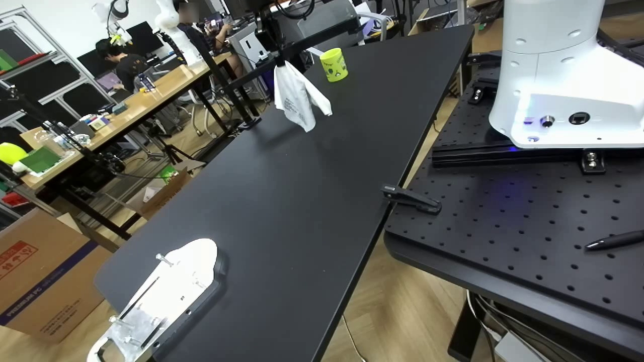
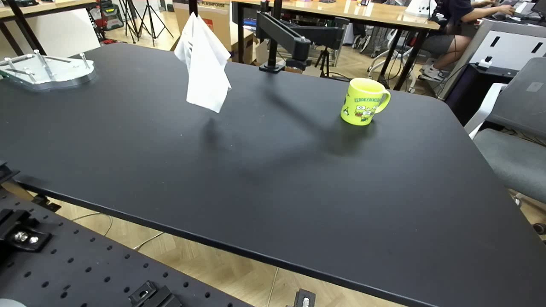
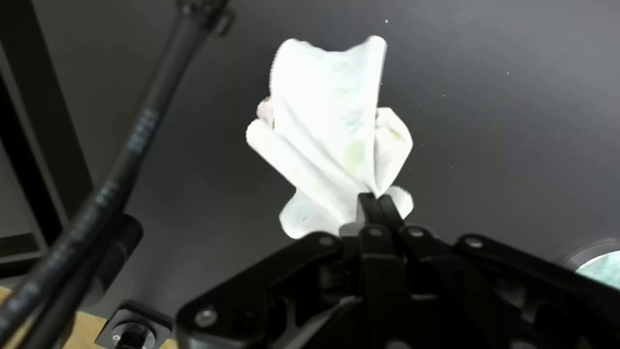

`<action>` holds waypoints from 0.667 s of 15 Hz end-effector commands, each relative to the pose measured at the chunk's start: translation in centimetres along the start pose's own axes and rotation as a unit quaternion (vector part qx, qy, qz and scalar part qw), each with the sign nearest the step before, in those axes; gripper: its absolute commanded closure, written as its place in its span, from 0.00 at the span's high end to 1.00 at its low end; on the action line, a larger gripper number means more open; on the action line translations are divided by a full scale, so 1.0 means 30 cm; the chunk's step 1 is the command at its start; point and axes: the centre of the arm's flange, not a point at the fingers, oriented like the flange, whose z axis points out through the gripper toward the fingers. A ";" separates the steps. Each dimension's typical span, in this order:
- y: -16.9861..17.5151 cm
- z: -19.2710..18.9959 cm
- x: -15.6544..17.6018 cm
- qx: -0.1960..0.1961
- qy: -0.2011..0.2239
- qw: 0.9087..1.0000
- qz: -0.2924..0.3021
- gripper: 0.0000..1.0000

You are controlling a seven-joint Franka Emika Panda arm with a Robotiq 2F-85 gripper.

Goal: Unhang the cloth and put it on the table

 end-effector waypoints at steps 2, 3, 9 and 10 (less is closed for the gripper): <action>-0.015 0.137 0.082 0.005 -0.010 1.000 -0.011 0.00; -0.024 0.167 0.088 -0.006 -0.004 1.000 -0.008 0.00; -0.055 0.336 0.121 -0.090 0.055 0.993 0.045 0.00; -0.061 0.359 0.122 -0.096 0.053 0.993 0.050 0.00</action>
